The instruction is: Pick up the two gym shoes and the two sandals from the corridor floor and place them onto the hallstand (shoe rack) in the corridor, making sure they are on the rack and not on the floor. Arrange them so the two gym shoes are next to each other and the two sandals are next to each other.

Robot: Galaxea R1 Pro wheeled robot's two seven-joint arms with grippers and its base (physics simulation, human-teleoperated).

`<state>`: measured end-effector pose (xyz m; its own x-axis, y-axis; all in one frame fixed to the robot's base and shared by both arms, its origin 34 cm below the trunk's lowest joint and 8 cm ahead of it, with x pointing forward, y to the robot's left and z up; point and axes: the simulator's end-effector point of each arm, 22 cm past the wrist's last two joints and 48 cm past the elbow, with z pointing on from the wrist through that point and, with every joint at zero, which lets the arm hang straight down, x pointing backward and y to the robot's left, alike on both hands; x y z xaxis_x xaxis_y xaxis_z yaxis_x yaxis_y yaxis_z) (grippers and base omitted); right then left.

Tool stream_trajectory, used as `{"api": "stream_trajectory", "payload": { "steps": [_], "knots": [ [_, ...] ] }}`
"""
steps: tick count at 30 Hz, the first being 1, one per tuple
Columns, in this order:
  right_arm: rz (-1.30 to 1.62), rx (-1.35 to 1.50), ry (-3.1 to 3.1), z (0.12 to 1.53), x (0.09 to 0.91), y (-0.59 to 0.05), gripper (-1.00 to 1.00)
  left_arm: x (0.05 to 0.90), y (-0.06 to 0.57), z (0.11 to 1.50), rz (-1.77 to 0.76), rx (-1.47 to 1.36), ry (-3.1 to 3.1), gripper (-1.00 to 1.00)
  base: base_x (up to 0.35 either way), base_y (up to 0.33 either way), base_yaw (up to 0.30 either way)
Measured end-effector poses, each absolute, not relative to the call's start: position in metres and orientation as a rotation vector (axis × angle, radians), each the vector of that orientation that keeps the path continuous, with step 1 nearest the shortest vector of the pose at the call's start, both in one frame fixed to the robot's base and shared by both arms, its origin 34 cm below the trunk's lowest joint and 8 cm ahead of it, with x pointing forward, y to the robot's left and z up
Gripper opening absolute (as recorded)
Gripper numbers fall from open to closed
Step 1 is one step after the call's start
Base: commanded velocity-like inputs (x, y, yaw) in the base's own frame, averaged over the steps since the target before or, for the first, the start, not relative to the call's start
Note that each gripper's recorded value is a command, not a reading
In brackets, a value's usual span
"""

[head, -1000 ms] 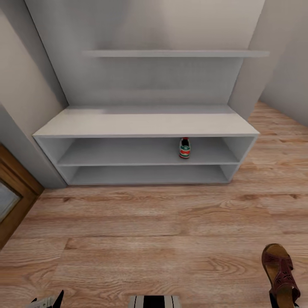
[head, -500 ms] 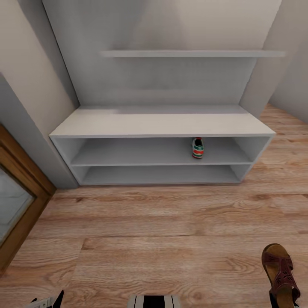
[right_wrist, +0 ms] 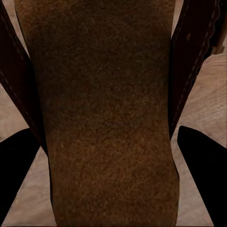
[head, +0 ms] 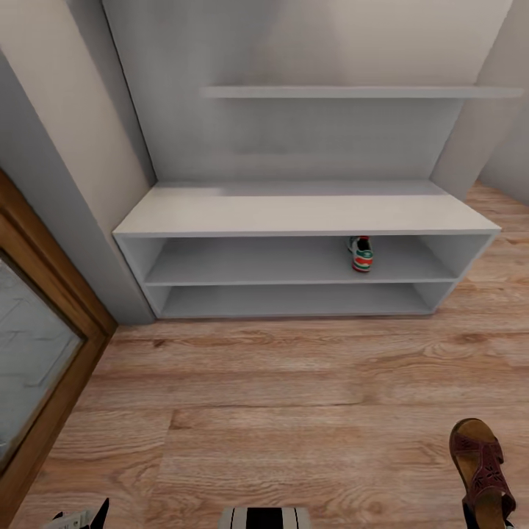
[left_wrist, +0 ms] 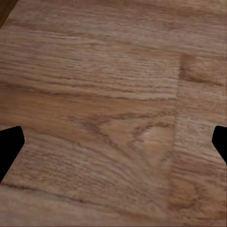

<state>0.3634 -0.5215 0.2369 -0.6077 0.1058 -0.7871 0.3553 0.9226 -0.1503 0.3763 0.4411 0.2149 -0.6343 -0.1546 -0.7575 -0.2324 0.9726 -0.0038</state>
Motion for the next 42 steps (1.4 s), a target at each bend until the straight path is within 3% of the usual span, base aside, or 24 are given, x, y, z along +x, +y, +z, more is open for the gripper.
{"api": "stream_trajectory", "payload": {
  "steps": [17, 27, 35, 42],
  "knots": [
    [-0.368, 0.326, 2.215, 0.237, 0.363, -0.521, -1.00, 0.364, 0.422, 0.210, 0.093, -0.189, 2.269, 1.00, 0.000, 0.059, 0.000],
    [-0.153, 0.178, 2.341, 0.193, 0.373, -0.395, -1.00, 0.359, 0.414, 0.222, 0.120, -0.122, 2.178, 1.00, 0.000, 0.000, 0.000],
    [-0.344, 0.109, 2.530, 0.179, 0.428, -0.278, -1.00, 0.348, 0.412, 0.216, 0.119, -0.146, 2.201, 1.00, 0.000, 0.000, 0.000],
    [-0.456, 0.084, 2.490, 0.207, 0.483, -0.246, -1.00, 0.346, 0.415, 0.215, 0.125, -0.154, 2.204, 1.00, 0.000, 0.000, 0.000]
  ]
}}
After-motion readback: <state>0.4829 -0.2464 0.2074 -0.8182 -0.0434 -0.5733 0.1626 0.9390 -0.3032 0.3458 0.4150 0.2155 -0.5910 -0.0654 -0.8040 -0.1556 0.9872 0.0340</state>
